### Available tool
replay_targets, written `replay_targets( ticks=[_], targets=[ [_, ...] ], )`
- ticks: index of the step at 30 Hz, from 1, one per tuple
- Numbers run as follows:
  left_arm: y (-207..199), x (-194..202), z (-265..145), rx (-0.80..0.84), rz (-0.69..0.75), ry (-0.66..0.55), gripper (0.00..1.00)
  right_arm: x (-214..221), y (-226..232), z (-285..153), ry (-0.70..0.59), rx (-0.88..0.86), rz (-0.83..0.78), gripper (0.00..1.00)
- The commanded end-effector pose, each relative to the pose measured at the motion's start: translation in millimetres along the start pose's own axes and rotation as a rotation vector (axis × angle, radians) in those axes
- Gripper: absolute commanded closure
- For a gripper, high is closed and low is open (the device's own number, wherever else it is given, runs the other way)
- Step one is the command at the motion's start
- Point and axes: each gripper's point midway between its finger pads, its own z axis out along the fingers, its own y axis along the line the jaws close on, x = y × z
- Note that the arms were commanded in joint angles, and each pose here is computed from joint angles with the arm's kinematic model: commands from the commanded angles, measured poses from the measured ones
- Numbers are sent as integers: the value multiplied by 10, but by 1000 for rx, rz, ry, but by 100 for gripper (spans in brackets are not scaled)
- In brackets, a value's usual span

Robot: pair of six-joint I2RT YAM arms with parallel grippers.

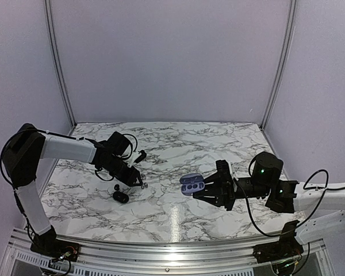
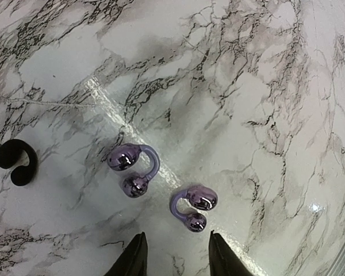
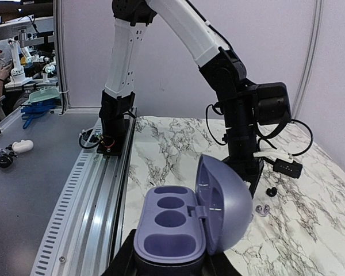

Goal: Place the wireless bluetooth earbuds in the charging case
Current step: Pick up the right earbud from the center of the board.

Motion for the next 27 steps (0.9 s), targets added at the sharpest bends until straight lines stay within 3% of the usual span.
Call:
replay_targets(
  ticks=[1, 15, 27],
  targets=[
    [-28, -110, 61, 20, 15, -14, 63, -50, -25, -9, -21, 3, -8, 100],
    [-98, 18, 313, -9, 101, 43, 66, -30, -53, -6, -14, 8, 8, 100],
    [-245, 70, 343, 22, 140, 52, 79, 7, -65, 5, -3, 12, 17, 100]
  ],
)
